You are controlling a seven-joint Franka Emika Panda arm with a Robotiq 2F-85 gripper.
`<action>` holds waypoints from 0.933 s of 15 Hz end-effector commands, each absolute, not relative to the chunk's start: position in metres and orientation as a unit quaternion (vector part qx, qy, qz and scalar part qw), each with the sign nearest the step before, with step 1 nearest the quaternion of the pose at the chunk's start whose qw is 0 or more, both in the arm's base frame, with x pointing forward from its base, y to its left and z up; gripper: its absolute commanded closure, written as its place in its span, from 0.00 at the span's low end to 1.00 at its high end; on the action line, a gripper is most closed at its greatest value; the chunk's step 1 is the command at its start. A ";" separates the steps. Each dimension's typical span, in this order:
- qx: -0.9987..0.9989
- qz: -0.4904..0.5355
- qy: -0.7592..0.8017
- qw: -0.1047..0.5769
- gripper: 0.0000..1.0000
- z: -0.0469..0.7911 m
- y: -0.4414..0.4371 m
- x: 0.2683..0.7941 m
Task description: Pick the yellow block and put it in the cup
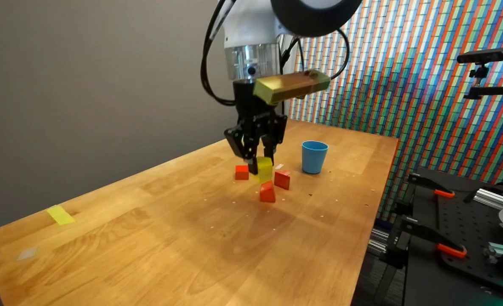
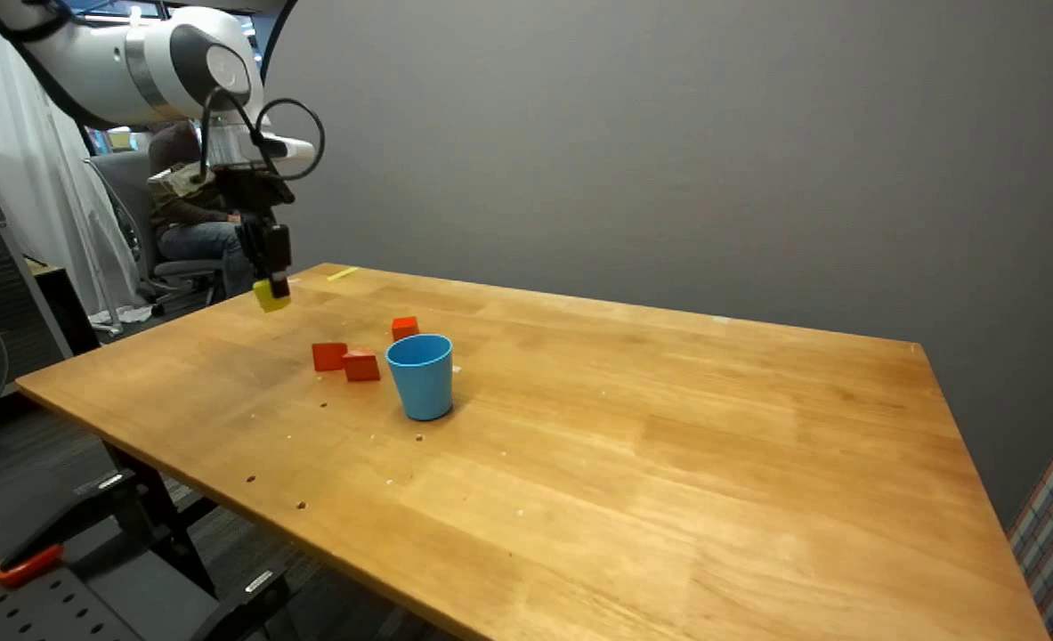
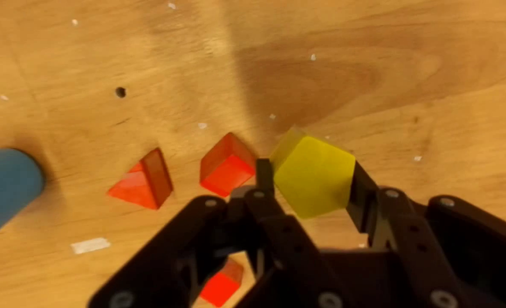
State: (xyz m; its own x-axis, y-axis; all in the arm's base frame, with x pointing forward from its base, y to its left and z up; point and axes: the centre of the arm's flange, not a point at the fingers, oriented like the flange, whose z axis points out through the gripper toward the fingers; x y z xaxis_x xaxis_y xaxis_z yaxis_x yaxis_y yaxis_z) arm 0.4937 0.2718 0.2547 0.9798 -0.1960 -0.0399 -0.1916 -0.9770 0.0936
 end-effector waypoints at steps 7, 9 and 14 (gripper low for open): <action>0.942 0.045 -0.322 0.079 0.82 0.343 0.114 0.461; 0.931 0.046 -0.352 0.087 0.82 0.344 0.087 0.468; 0.916 0.030 -0.390 0.085 0.82 0.331 0.043 0.484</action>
